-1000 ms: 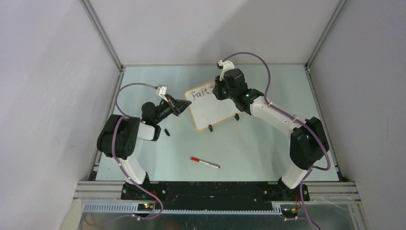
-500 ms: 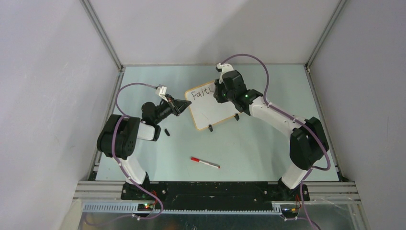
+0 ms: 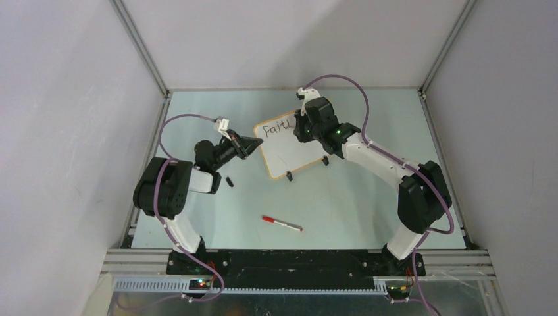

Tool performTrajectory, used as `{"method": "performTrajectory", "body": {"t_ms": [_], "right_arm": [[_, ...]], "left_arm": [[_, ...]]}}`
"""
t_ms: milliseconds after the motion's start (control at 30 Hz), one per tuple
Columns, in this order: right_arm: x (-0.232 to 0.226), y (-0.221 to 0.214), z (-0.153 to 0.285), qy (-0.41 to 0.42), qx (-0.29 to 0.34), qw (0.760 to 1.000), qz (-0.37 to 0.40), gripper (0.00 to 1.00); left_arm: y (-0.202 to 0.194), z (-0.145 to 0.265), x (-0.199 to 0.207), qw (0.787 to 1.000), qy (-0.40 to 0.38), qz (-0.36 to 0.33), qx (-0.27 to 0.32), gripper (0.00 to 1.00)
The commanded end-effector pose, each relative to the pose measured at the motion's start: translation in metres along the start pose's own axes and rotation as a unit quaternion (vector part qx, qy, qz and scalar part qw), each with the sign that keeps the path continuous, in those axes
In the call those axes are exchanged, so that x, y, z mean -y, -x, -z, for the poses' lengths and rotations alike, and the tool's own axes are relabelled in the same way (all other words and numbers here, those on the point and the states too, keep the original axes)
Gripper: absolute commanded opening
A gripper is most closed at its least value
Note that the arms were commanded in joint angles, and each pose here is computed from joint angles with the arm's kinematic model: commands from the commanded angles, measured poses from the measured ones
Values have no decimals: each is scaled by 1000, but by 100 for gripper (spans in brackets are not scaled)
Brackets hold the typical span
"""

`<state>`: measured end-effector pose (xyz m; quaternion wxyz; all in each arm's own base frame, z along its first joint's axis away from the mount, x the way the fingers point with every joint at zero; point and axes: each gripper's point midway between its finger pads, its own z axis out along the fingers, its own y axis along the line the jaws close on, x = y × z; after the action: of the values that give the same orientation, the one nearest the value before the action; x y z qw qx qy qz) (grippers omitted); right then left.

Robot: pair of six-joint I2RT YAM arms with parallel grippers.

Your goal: Write a sentence on the whiteboard

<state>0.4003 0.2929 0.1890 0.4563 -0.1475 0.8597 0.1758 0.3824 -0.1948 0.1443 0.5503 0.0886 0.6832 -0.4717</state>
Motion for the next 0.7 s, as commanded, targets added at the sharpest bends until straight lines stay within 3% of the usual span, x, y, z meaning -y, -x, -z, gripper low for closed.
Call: {"method": "performTrajectory", "body": {"t_ms": [0,667], "right_arm": [[-1,22,-2,0,28,1000,6,0],[-1,37,-5,2,38,999,3,0]], "left_arm": [[3,-1,2,999,-4,-49,0,0],[2,-1,2,999,-5,-49,-1,0]]}}
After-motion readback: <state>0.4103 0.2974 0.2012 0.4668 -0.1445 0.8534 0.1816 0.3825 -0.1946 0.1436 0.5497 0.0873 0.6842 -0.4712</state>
